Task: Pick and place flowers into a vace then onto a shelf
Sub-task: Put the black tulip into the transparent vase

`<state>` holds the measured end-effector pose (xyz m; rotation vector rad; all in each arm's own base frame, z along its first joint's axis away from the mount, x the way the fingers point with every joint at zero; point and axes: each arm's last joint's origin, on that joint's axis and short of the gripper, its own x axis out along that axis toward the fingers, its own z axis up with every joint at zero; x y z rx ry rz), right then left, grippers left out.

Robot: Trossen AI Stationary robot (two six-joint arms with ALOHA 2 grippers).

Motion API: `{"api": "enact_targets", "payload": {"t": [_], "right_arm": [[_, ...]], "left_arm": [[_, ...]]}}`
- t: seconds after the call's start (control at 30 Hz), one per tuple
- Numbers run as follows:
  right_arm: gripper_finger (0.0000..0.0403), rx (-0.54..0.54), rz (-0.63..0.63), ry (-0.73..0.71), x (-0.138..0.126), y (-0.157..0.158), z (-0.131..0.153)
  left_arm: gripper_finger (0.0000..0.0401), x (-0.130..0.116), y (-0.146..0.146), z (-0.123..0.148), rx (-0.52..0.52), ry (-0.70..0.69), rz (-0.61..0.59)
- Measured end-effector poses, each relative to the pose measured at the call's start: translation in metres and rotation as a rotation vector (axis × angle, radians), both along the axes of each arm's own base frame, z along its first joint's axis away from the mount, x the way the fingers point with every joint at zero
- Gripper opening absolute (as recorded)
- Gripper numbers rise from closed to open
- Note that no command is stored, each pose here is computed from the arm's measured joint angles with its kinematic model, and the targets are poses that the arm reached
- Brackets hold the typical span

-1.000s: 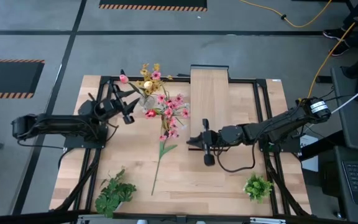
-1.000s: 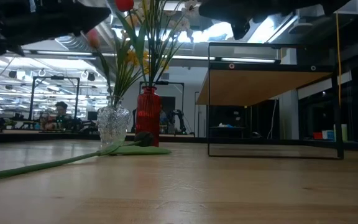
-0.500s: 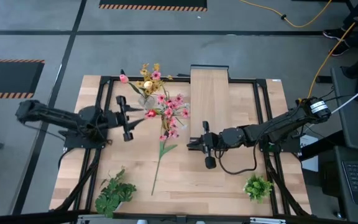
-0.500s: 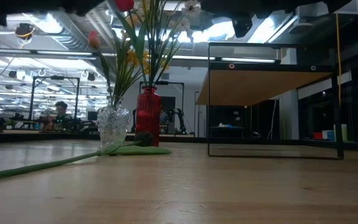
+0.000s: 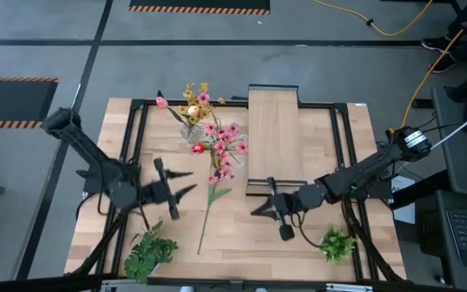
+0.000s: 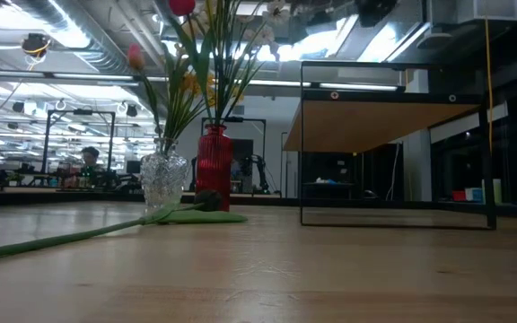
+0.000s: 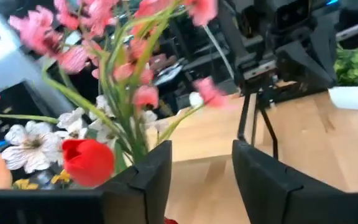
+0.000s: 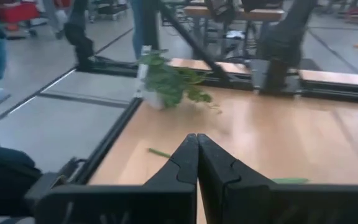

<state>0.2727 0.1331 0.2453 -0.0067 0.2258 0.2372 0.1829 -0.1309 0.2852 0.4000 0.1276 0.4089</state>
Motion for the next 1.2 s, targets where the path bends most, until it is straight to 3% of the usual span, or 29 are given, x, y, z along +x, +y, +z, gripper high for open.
{"api": "enact_targets", "payload": {"t": [0.23, 0.53, 0.8, 1.1, 1.2], "right_arm": [[0.0005, -0.034, -0.023, 0.060, -0.015, 0.022, -0.007], [0.0005, -0.050, 0.056, 0.102, -0.031, 0.043, -0.011], [0.0005, -0.073, 0.076, 0.130, -0.035, 0.047, -0.015], [0.0005, -0.100, 0.076, 0.162, -0.037, 0.046, -0.018], [0.0005, -0.100, 0.076, 0.162, -0.037, 0.046, -0.018]], "left_arm": [[0.0161, 0.031, -0.062, 0.004, -0.103, -0.046, 0.066], [0.0161, 0.072, -0.093, -0.004, -0.257, -0.001, 0.063], [0.0161, 0.086, -0.078, -0.023, -0.526, 0.126, 0.120], [0.0161, 0.087, -0.038, -0.047, -0.824, 0.376, 0.356], [0.0161, 0.089, -0.027, -0.051, -0.871, 0.410, 0.419]]}}
